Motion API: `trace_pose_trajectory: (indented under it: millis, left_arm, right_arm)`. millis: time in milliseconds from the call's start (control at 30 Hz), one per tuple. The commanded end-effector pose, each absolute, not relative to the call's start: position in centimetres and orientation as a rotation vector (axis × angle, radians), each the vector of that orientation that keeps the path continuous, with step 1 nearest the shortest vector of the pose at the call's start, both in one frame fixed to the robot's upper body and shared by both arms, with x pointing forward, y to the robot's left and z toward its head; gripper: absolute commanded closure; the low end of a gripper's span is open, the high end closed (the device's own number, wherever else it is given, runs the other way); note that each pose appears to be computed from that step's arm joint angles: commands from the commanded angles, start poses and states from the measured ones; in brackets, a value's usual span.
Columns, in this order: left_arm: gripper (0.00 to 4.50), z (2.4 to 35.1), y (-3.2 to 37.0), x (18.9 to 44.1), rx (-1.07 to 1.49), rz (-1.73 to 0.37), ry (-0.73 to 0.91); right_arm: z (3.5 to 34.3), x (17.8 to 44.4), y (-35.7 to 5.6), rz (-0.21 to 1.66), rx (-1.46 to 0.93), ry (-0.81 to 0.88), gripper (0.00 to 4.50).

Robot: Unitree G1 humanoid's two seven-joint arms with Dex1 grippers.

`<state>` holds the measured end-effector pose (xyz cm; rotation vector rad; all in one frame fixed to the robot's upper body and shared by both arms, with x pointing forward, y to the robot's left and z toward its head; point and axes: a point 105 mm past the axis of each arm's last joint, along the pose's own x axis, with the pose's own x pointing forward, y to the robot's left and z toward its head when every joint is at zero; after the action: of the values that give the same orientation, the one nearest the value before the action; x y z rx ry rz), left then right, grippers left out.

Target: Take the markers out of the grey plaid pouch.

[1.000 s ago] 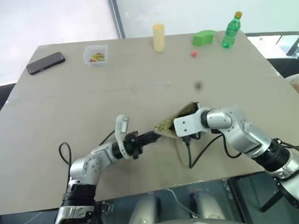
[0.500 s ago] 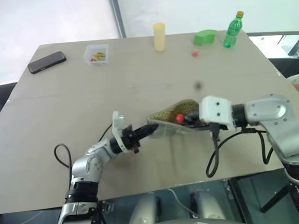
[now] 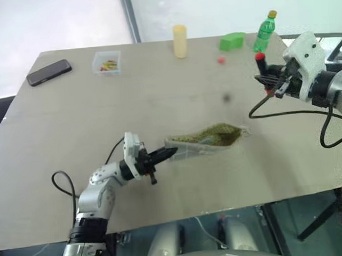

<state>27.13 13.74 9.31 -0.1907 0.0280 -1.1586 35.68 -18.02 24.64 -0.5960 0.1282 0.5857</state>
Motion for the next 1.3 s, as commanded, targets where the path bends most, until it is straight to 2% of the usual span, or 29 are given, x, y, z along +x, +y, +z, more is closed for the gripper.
trace_pose_trajectory:
  millis: [33, 133, 333, 400, 467, 500, 600, 633, 733, 800, 900, 1000, 1100, 1200, 1300]
  left_arm:
    - [4.50, 9.4, 13.9, 26.5, -0.157, -1.156, 0.030]
    - [4.50, 9.3, 13.9, 26.2, -0.161, -1.147, 0.032]
    - [4.50, 8.8, 14.0, 26.1, -0.170, -1.140, 0.042]
    - [4.50, 8.5, 14.3, 26.0, -0.173, -1.137, 0.046]
    - [4.50, 8.2, 14.4, 26.0, -0.179, -1.133, 0.046]
    - [4.50, 8.1, 14.4, 26.0, -0.182, -1.131, 0.045]
    - [4.50, 7.4, 15.0, 25.8, -0.189, -1.123, 0.051]
    - [4.50, 7.1, 15.3, 25.7, -0.192, -1.118, 0.053]
    - [4.50, 6.7, 16.0, 25.7, -0.208, -1.105, 0.049]
    - [4.50, 6.7, 16.5, 25.8, -0.233, -1.095, 0.039]
    - [4.50, 7.0, 17.0, 26.0, -0.309, -1.113, 0.039]
    - [4.50, 7.5, 17.1, 26.0, -0.371, -1.156, 0.054]
    - [4.50, 8.8, 16.5, 25.9, -0.393, -1.225, 0.062]
    - [4.50, 9.8, 16.0, 25.9, -0.405, -1.263, 0.065]
    - [4.50, 11.3, 15.1, 26.0, -0.413, -1.306, 0.056]
  right_arm:
    - [20.1, 38.0, -19.1, 0.517, -0.588, 0.331, 4.09]
    - [17.4, 39.6, -18.5, 0.512, -0.326, 0.448, 4.09]
    - [13.7, 41.0, -19.2, 0.504, -0.272, 0.591, 4.09]
    - [12.3, 41.1, -19.6, 0.502, -0.310, 0.639, 3.06]
    - [11.6, 41.2, -19.8, 0.502, -0.329, 0.655, 2.28]
    - [11.5, 41.3, -19.9, 0.502, -0.329, 0.657, 1.69]
    - [12.3, 41.5, -19.9, 0.504, -0.354, 0.610, 0.29]
    - [13.1, 41.5, -19.8, 0.502, -0.354, 0.577, 0.05]
    - [16.4, 41.3, -19.5, 0.508, -0.355, 0.441, 0.05]
    - [19.3, 39.7, -18.6, 0.573, -0.370, 0.325, 0.05]
    - [24.0, 34.9, -17.3, 0.702, -0.386, 0.168, 0.05]
    - [26.0, 31.0, -16.9, 0.773, -0.418, 0.122, 0.05]
    - [26.7, 27.8, -15.8, 0.843, -0.410, 0.124, 0.82]
    - [26.1, 26.3, -14.5, 0.893, -0.410, 0.145, 2.27]
    - [24.0, 25.8, -12.0, 0.952, -0.372, 0.172, 3.74]
